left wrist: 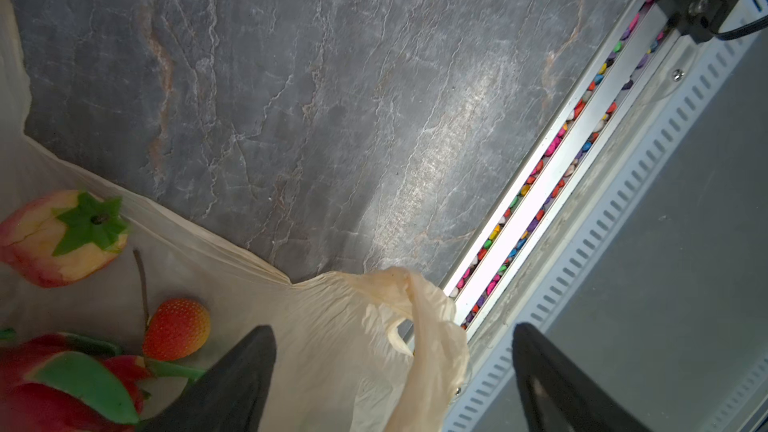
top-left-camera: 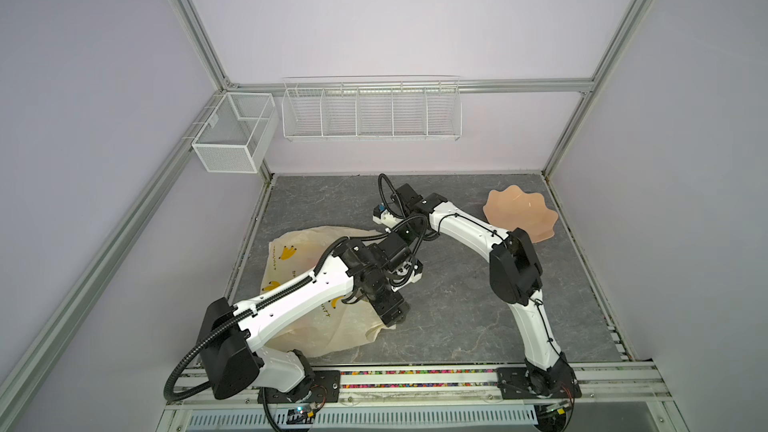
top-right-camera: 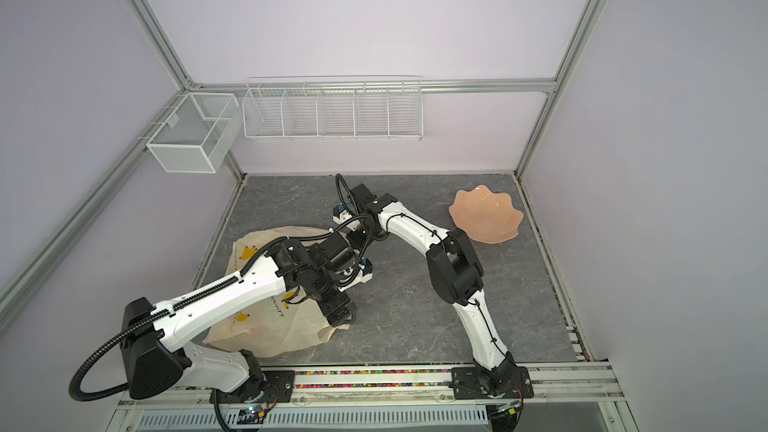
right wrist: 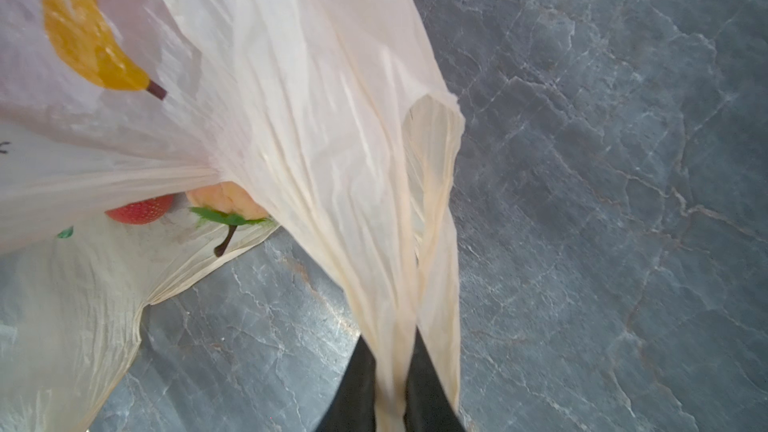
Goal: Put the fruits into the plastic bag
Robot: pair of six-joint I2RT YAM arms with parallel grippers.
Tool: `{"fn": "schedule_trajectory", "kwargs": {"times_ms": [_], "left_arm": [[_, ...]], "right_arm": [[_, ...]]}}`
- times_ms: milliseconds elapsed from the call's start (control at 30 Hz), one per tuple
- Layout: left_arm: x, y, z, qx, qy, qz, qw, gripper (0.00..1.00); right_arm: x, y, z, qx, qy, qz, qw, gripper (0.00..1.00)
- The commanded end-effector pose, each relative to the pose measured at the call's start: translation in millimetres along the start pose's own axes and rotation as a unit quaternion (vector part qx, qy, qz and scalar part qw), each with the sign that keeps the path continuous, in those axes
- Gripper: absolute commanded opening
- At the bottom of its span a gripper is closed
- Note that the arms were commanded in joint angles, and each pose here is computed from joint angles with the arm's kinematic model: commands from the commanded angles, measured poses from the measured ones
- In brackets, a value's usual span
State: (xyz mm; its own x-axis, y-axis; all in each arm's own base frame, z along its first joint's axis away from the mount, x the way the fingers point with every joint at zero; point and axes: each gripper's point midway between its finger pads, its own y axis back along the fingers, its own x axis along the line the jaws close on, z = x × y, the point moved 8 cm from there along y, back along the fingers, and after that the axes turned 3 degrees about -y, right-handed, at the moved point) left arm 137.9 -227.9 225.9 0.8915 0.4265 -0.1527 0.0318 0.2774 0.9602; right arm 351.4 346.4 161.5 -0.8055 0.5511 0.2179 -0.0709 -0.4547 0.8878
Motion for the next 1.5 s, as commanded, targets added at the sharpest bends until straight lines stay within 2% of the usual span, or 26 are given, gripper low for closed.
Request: {"fn": "schedule_trajectory", "kwargs": {"times_ms": [0, 133, 400, 500, 600, 867, 1067, 1267, 1467], "left_arm": [[-2, -5, -6, 0.036, -0.021, 0.003, 0.999, 0.88], [-7, -12, -6, 0.047, -0.031, -0.006, 0.998, 0.84], [-10, -19, -5, 0.055, -0.038, -0.032, 0.997, 0.54], [-11, -20, -5, 0.058, -0.039, -0.039, 0.997, 0.47], [-12, -22, -5, 0.062, -0.040, -0.044, 0.996, 0.48], [-14, -25, -4, 0.074, -0.043, -0.059, 0.995, 0.68], [-13, -23, 0, 0.068, -0.054, -0.058, 0.994, 0.76], [-10, -17, 17, 0.062, -0.066, -0.040, 0.995, 0.78], [-8, -2, 41, 0.007, -0.075, -0.021, 0.997, 0.81]], "right_arm": [[-2, -1, -4, 0.010, -0.005, 0.011, 1.000, 0.15], [-7, 3, -4, 0.007, -0.013, 0.014, 1.000, 0.15], [-14, 6, -5, 0.008, -0.023, 0.009, 1.000, 0.15], [-18, 7, -7, 0.011, -0.029, 0.007, 0.999, 0.14], [-21, 8, -8, 0.010, -0.034, 0.007, 0.999, 0.14], [-29, 13, -11, 0.010, -0.044, 0.001, 0.999, 0.14], [-43, 18, -11, 0.010, -0.053, -0.001, 0.999, 0.13], [-54, 19, -2, 0.011, -0.045, -0.011, 0.999, 0.11], [-77, 33, 12, -0.001, -0.062, -0.026, 0.998, 0.08]]}}
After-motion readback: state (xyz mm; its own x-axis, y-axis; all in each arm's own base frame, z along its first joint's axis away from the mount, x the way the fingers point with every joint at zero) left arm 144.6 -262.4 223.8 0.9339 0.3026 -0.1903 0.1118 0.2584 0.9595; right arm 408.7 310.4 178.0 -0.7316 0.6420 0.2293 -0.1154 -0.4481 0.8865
